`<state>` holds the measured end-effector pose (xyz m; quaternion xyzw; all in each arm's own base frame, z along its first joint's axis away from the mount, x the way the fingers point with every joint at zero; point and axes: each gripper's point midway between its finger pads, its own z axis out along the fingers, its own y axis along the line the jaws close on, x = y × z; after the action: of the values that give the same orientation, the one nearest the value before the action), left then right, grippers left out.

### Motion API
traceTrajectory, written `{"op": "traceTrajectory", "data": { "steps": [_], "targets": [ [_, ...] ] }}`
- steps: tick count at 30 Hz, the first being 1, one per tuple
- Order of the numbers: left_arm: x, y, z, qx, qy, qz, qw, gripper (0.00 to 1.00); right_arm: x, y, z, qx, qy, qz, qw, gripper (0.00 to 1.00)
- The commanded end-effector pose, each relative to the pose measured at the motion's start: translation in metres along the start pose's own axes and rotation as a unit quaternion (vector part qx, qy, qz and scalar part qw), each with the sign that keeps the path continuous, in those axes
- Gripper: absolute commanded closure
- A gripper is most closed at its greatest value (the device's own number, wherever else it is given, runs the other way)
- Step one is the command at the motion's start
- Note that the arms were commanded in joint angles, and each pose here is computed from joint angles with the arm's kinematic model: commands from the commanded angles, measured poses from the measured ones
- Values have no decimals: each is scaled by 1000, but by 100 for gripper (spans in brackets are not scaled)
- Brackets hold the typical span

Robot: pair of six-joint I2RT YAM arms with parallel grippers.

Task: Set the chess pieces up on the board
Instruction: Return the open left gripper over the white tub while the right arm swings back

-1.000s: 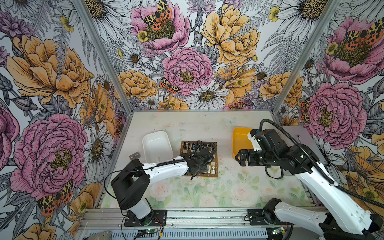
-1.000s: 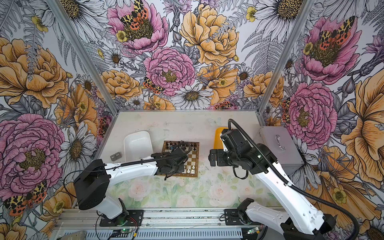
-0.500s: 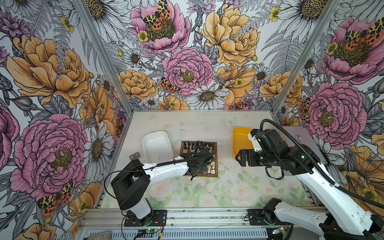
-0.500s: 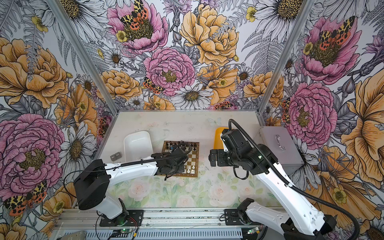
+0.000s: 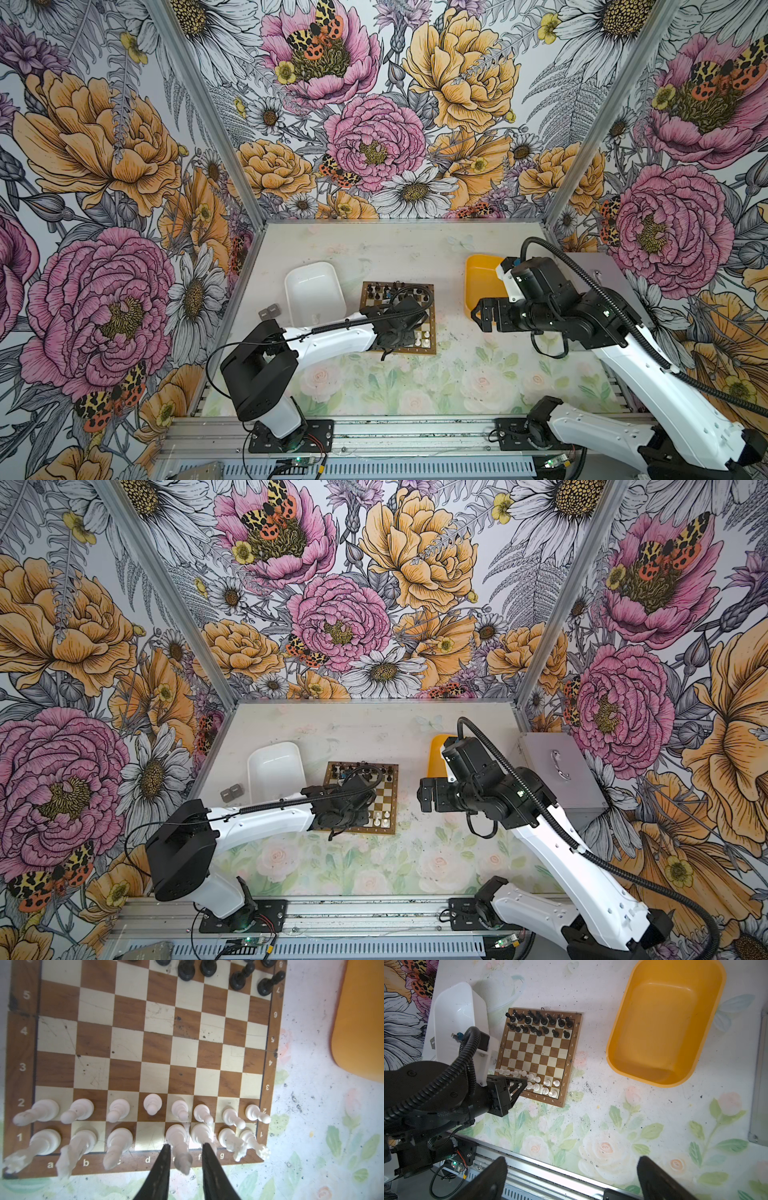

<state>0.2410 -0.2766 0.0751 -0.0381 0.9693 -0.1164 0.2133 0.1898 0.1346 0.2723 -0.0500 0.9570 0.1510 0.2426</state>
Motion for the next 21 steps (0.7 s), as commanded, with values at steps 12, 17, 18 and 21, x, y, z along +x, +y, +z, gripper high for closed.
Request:
{"op": "traceTrajectory", "data": {
  "steps": [12,17,18,21],
  "targets": [
    [-29,25,-76,0,-52,-24,998,65,-17,4,-3,5,-17,-5,1000,0],
    [-52,92,-108,-73,-77,-76,992,60,-29,15,8,-3,-14,-15,1000,0],
    [-55,108,-111,-86,-78,-88,989,60,-32,19,11,-7,-14,-17,1000,0],
    [-59,156,-114,-112,-76,-132,982,59,-41,30,23,-19,-12,-22,1000,0]
  ]
}}
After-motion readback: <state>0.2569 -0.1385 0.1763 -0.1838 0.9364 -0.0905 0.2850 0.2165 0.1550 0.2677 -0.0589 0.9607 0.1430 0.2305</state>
